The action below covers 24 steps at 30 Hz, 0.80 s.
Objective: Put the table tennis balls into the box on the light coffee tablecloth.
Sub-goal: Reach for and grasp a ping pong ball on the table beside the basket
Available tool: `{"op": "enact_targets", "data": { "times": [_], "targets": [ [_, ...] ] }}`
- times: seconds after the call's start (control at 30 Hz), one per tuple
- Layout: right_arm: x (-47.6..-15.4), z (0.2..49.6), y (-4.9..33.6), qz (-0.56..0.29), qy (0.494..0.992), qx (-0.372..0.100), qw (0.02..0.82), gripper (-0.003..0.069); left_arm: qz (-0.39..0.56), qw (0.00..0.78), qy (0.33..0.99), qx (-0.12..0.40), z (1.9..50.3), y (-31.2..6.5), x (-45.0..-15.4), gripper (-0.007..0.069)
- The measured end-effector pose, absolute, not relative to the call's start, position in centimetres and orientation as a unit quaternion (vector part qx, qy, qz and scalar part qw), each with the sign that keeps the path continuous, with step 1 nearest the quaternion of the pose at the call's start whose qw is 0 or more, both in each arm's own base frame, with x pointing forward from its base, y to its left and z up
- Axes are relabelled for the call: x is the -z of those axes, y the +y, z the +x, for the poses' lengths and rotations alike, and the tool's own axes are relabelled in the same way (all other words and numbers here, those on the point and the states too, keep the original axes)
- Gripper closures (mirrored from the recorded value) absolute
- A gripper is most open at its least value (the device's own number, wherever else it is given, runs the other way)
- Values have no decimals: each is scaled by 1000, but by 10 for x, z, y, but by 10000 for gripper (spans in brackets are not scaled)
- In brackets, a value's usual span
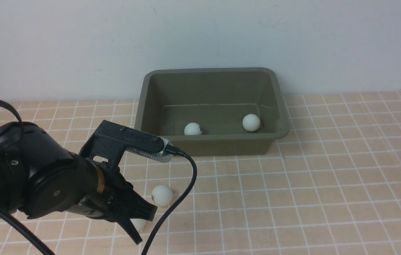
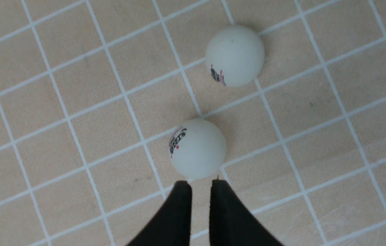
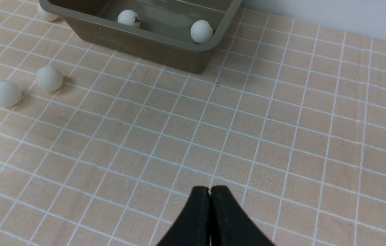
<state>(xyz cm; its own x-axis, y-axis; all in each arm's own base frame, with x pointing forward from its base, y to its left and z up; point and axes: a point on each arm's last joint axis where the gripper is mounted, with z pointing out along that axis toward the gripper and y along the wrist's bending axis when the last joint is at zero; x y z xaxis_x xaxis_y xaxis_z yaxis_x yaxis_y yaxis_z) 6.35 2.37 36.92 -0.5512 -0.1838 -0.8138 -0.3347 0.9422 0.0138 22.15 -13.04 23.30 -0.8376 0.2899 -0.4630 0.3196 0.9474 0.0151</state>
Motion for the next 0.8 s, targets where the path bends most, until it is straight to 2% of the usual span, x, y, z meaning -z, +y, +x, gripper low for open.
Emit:
{"op": "enact_targets", "data": {
  "times": [0.1,0.37,0.5,0.6,0.8],
  "targets": [
    [-369,63,24,-148,877,-84,450,674,159,236,958,31,222,-131,-232,530],
    [-369,63,24,-146,877,-85,450,674,164,242,956,30,223,-131,-233,256],
    [-369,63,24,-146,877,-85,450,674,169,256,951,35,227,-134,-231,152],
    [-369,63,24,-146,877,-85,450,674,173,236,956,25,231,-136,-219,113],
    [-369,63,24,-146,877,-85,450,674,187,196,963,0,239,-140,-192,106]
  ]
}}
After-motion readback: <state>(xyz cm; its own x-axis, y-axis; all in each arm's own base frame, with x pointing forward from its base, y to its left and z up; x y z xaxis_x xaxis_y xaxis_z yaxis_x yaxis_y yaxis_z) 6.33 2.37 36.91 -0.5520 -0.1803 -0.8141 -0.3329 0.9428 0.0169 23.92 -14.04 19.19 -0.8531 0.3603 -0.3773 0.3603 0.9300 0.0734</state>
